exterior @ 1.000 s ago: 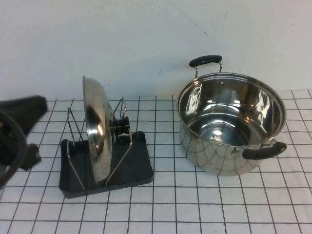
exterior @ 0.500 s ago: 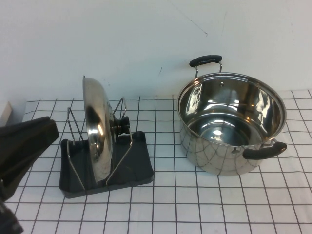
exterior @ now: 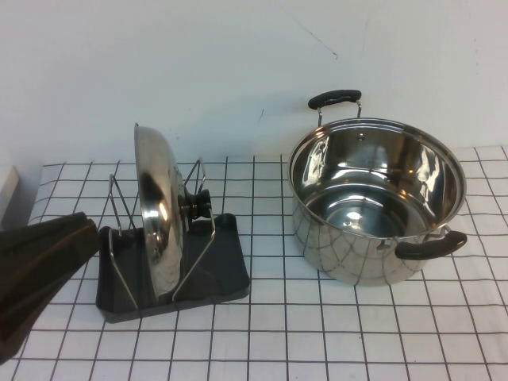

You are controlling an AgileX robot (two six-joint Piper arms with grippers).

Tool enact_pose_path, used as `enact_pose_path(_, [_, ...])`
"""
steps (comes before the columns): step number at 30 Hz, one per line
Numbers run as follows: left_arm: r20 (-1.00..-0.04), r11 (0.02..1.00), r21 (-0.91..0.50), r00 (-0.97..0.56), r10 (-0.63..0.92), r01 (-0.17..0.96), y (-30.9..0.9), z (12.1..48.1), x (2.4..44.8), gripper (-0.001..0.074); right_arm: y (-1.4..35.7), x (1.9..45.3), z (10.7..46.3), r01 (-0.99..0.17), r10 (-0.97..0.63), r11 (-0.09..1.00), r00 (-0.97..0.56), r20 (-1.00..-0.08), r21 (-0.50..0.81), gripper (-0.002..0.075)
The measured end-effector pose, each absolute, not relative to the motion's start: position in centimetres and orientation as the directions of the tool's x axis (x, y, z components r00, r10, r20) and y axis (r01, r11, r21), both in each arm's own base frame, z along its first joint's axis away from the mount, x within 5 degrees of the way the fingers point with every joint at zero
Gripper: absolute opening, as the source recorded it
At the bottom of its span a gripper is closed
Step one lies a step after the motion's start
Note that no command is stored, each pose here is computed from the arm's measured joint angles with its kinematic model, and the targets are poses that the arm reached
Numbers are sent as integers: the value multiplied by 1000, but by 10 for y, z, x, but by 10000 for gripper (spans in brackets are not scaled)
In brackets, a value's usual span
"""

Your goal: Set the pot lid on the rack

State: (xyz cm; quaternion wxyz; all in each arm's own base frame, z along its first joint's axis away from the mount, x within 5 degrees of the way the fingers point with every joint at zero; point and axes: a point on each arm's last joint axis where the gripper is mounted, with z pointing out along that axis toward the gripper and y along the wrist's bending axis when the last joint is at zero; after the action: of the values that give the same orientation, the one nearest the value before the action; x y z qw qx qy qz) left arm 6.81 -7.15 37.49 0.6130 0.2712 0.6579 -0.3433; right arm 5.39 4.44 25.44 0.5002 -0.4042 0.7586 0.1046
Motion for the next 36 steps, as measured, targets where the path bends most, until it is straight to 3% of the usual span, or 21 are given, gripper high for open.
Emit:
enact_pose_path(5, [-993,612,-121,-104,-64,782,-72,375,68,-1,44,54,254,-718,-509,651,-173,-843,-246,-1])
enact_pose_path(12, [-995,529,-97,-83,-49,843,-78,371,55,-2,44,54,254,-718,-509,651,-173,-843,-246,-1])
enact_pose_path(16, [-992,620,75,119,-31,781,-68,371,40,-2,44,54,254,-718,-510,651,-174,-842,-245,-1])
enact_pose_path(19, [-980,683,115,195,-41,721,-60,361,28,-2,44,54,254,-718,-510,651,-174,-842,-245,-1])
enact_pose_path(28, [-955,752,166,295,-40,638,-49,327,8,-2,44,54,254,-719,-511,651,-176,-841,-245,-1])
enact_pose_path(33, [-928,814,34,321,-190,580,-39,330,14,-2,44,54,254,-719,-511,651,-176,-841,-245,-1])
enact_pose_path(36, [-883,880,-142,344,-320,454,-22,331,24,-2,44,54,254,-719,-512,651,-177,-841,-245,-1])
